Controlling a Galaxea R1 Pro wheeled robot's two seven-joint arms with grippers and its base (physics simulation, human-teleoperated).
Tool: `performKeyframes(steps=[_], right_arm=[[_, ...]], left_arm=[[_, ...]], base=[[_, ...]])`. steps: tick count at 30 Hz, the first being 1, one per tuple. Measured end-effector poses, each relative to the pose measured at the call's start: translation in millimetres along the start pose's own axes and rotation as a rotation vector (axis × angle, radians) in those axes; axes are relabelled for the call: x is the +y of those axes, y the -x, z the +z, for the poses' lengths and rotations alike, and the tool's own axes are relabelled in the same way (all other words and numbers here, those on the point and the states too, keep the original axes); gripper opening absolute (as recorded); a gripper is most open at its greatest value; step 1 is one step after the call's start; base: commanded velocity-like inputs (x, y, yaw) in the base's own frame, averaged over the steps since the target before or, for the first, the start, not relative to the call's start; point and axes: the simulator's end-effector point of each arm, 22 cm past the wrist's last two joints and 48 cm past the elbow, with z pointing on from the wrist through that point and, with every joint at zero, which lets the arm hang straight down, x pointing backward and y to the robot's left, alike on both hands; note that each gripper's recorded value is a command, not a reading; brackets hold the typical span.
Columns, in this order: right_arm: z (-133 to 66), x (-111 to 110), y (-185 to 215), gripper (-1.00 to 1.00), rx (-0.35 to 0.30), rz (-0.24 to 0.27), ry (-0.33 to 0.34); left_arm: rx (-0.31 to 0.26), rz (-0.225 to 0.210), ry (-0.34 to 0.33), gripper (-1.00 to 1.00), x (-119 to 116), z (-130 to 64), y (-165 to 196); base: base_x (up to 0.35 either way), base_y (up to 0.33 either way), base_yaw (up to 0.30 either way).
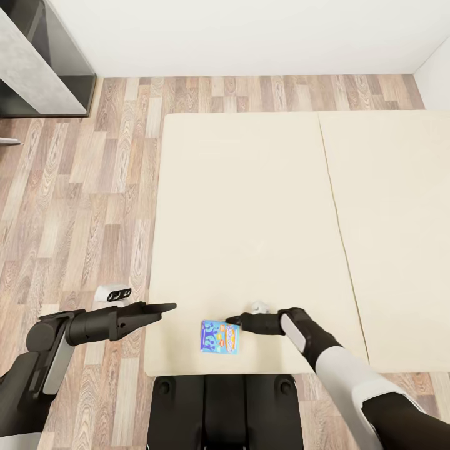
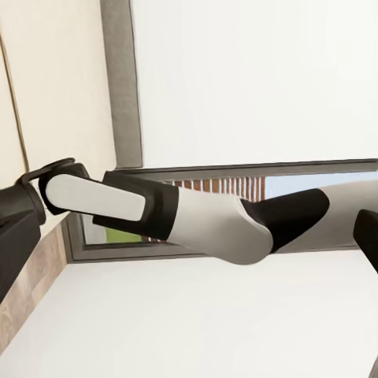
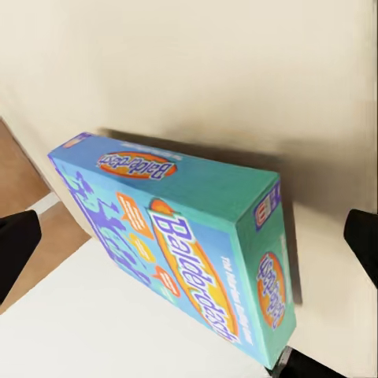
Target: Put all the toys in the child's room - the three board games (two on the bed and one on the table), the two jigsaw puzzles on the table, and the tennis ball on the table - inside the toy box on the table in the child's room.
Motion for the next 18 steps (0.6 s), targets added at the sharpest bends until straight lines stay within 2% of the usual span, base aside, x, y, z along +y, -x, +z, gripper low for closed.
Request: performKeyframes(steps=[18], right_arm=[[4.2,3.9,-2.5,1.00,0.008,0.007,-0.007]], left_arm=[[-0.001,0.002,0.002,1.00,0.2,-0.9,0.8]], base=[[0.000,0.000,0.000]])
